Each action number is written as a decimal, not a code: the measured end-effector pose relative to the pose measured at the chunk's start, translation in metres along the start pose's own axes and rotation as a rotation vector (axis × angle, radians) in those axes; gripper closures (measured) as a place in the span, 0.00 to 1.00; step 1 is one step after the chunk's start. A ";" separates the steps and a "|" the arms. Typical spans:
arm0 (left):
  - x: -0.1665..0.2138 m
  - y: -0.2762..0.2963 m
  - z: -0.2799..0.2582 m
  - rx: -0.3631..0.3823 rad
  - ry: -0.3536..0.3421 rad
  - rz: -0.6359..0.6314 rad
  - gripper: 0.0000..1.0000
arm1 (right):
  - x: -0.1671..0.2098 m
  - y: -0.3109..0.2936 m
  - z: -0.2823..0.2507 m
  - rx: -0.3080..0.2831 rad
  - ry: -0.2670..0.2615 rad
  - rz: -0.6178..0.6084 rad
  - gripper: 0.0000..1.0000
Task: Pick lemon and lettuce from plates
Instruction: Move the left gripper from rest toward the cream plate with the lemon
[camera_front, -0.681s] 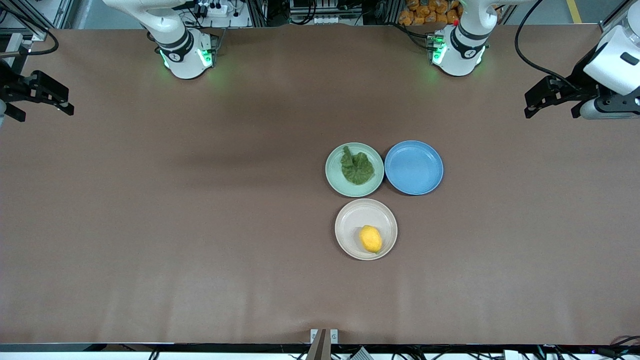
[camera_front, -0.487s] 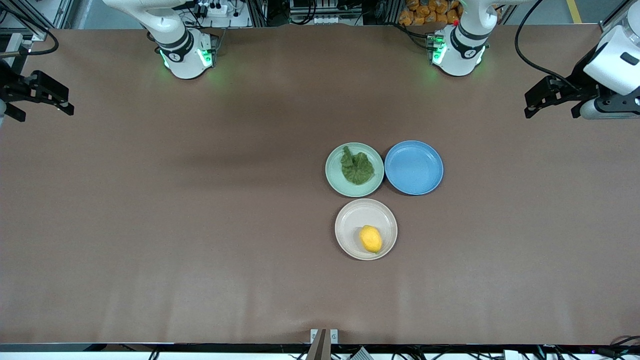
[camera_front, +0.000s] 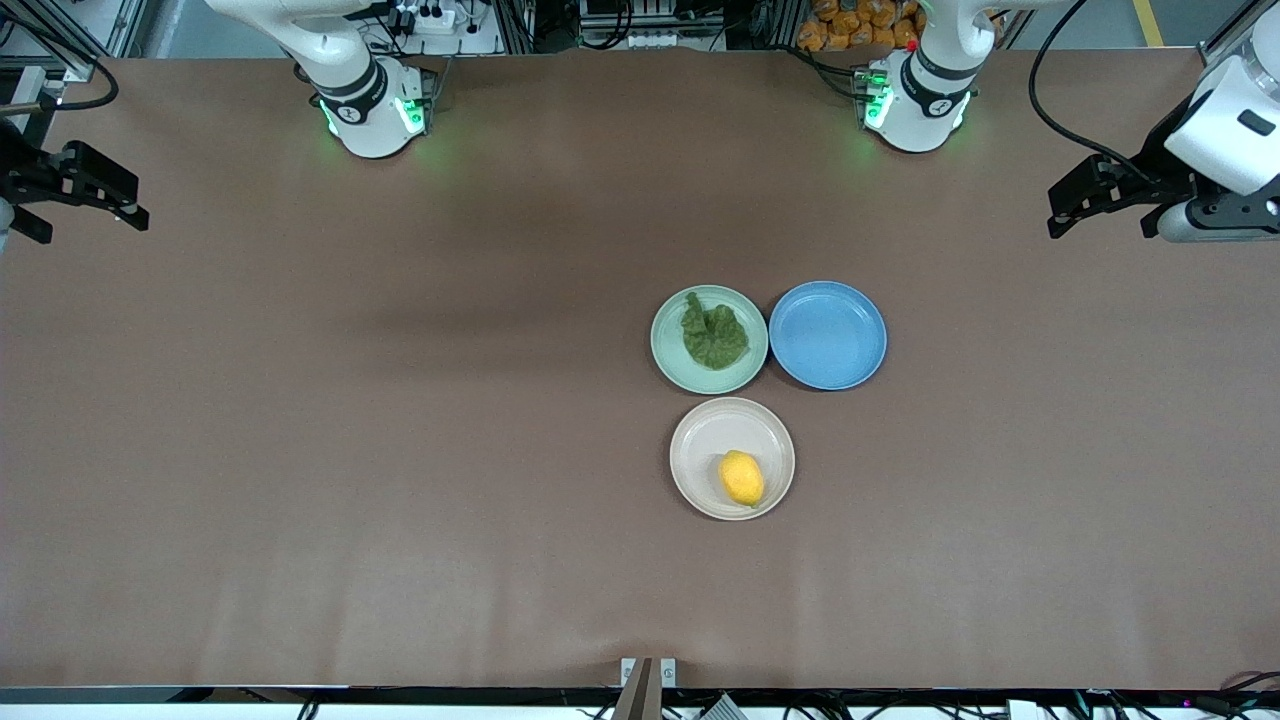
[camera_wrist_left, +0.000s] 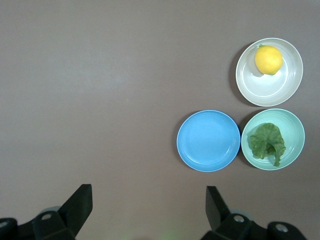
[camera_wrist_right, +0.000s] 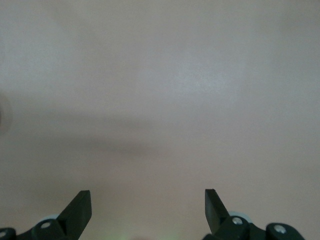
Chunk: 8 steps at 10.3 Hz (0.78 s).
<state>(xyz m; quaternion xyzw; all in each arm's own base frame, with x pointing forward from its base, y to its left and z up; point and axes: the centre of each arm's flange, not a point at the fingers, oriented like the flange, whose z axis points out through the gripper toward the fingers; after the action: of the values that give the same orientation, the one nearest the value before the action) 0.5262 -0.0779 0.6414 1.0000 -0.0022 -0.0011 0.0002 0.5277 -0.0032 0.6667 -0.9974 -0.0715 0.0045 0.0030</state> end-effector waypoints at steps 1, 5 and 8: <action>0.002 0.000 0.003 0.000 -0.005 0.001 0.00 | 0.000 0.000 0.000 0.000 0.000 -0.001 0.00; 0.012 0.003 0.013 -0.001 -0.021 0.004 0.00 | 0.000 0.000 0.000 0.000 0.003 -0.001 0.00; 0.038 0.017 0.050 -0.002 -0.069 0.026 0.00 | -0.001 0.000 0.000 0.000 -0.002 -0.001 0.00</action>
<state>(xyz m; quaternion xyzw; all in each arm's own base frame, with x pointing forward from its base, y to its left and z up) 0.5640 -0.0949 0.5912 0.9992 -0.0154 -0.0356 0.0013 0.5269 -0.0029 0.6671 -0.9974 -0.0718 0.0056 0.0031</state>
